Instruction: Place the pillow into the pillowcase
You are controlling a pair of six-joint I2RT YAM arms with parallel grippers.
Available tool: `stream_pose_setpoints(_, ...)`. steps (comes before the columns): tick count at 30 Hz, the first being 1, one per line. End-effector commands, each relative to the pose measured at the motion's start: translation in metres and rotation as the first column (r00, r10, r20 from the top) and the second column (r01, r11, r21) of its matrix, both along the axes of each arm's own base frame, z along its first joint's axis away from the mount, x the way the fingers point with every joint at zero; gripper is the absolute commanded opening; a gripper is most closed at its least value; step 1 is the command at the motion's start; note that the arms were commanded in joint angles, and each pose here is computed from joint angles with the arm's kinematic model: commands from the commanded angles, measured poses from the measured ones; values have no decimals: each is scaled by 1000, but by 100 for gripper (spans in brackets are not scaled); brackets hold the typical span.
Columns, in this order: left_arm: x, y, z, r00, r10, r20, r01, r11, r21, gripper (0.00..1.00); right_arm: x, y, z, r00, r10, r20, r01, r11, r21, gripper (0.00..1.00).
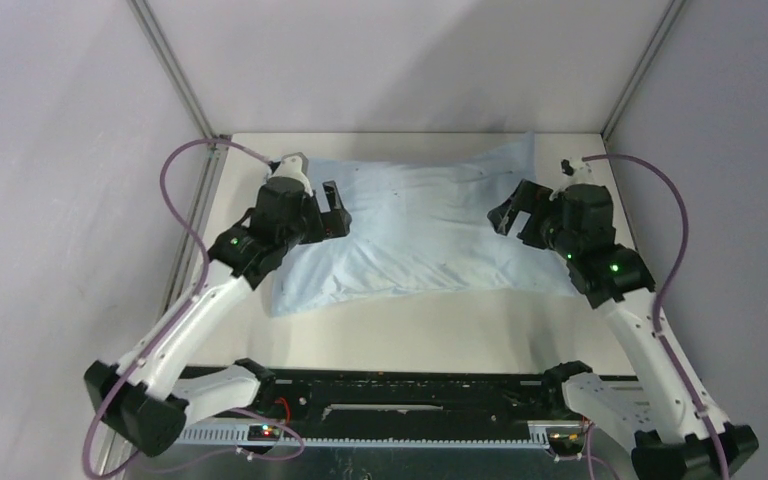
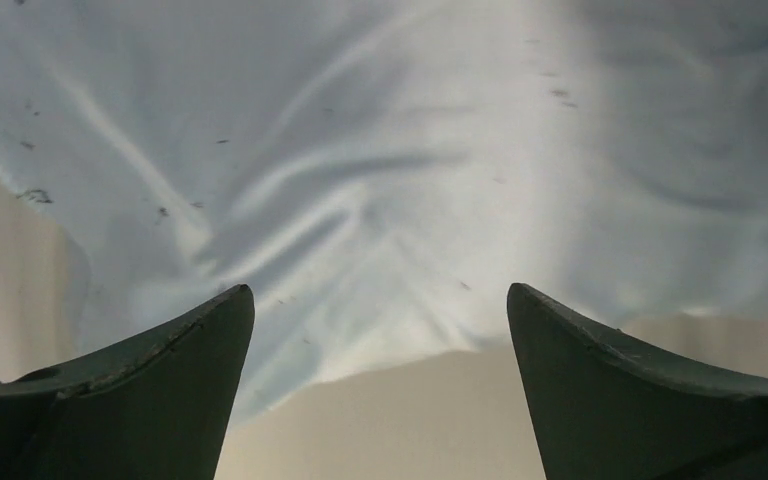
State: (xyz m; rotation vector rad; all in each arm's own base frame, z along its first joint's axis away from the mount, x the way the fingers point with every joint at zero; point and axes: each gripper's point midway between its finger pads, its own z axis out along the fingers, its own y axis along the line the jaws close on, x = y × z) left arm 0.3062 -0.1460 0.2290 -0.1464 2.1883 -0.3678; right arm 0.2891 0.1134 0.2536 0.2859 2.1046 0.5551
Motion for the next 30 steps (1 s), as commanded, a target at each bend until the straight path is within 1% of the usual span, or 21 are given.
stream_pose_setpoints(1,-26,-4,57,987,-84,135,85,996,-8,100,-25,13,36,991,106,85,-109,994,23,100)
stream_pose_setpoints(5,-44,4,74,979,-75,190,87,995,-54,100,-37,14,46,985,121,122,-125,992,27,99)
stream_pose_setpoints(11,-57,23,79,973,-36,227,45,998,-36,100,-49,12,51,982,134,134,-139,990,28,100)
stream_pose_setpoints(16,-60,32,70,976,-13,216,15,1000,-11,100,-48,11,48,982,133,133,-137,990,20,100)
stream_pose_setpoints(21,-58,30,61,979,-21,204,24,1000,-8,100,-44,15,48,980,144,135,-149,988,28,100)
stream_pose_setpoints(30,-56,27,66,975,-35,221,38,999,-8,100,-43,17,48,980,147,131,-153,988,32,100)
